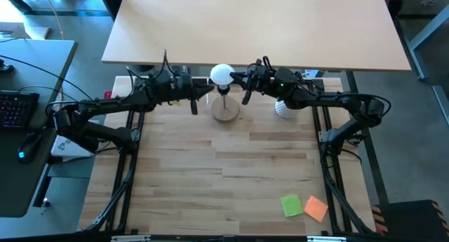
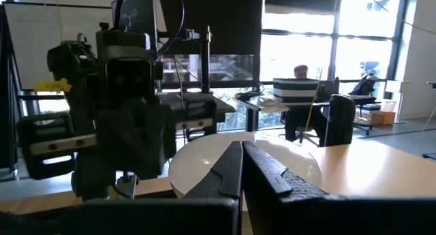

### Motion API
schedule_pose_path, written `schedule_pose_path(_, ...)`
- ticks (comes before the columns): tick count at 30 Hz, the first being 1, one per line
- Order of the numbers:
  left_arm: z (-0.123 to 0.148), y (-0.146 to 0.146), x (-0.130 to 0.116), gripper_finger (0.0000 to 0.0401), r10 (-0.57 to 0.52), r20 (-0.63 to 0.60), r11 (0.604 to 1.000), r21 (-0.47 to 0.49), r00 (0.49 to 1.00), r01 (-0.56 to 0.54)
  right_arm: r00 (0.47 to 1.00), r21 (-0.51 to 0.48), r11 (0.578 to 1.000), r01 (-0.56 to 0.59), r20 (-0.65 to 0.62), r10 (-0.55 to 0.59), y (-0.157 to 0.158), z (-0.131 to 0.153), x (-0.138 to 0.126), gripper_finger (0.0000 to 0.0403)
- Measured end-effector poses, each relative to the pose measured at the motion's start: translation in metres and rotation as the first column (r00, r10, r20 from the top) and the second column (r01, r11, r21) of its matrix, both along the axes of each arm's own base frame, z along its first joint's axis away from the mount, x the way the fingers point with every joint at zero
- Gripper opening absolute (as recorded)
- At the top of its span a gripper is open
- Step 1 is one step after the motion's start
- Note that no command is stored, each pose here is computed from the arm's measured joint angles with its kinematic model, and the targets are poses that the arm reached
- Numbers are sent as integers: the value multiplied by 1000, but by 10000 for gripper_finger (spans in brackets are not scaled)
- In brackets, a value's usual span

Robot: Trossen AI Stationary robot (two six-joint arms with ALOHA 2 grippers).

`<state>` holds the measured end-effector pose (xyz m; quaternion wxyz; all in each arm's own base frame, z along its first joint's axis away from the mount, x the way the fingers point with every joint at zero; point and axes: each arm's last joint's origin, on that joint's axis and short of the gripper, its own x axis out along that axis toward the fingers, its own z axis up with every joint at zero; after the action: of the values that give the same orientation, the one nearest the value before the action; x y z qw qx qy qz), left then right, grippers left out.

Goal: Screw lightbulb
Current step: Remove the lightbulb from the lamp

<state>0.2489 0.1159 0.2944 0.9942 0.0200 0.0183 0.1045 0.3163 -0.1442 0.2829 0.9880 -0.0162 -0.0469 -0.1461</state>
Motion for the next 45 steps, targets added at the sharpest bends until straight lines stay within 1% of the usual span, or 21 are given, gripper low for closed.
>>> schedule_pose_path(5, 0, -8, 4, 0, -7, -8, 1000, 16, 1000, 7, 1000, 9, 1000, 22, -2, -22, -1, -1, 0, 0)
schedule_pose_path(10, 0, -9, 4, 0, 5, -12, 1000, 26, 1000, -5, 995, 10, 995, 98, 17, -98, -2, 0, -1, 0)
schedule_pose_path(14, -1, -9, 4, 0, 8, -21, 1000, 23, 1000, -7, 980, 16, 980, 197, 36, -197, -5, 3, -3, 0)
schedule_pose_path(16, -1, -9, 4, 0, 9, -25, 1000, 21, 1000, -9, 974, 15, 975, 224, 36, -224, -6, 3, -4, 0)
schedule_pose_path(21, -2, -9, 3, 0, 28, -39, 999, 17, 999, -27, 973, 12, 974, 228, 34, -228, -6, 7, -8, 0)
schedule_pose_path(24, -3, -8, 3, 0, 63, -50, 998, 17, 997, -62, 974, -1, 974, 226, 22, -226, -4, 10, -10, 0)
schedule_pose_path(29, -4, -7, 3, 0, 70, -57, 997, 15, 996, -69, 974, -3, 974, 228, -11, -228, -2, 15, -16, 0)
schedule_pose_path(34, -4, -7, 3, 0, 70, -62, 997, 13, 996, -70, 959, -36, 959, 280, -42, -281, -2, 17, -20, 0)
schedule_pose_path(38, -4, -7, 3, 0, 71, -62, 997, 13, 996, -71, 954, -40, 955, 294, -52, -296, -6, 16, -22, 0)
schedule_pose_path(42, -4, -7, 3, 0, 71, -63, 997, 13, 995, -71, 945, -32, 950, 310, -98, -312, -13, 10, -25, 0)
schedule_pose_path(45, -4, -7, 3, 0, 72, -63, 997, 13, 995, -72, 947, -33, 952, 306, -97, -308, -18, 11, -28, 0)
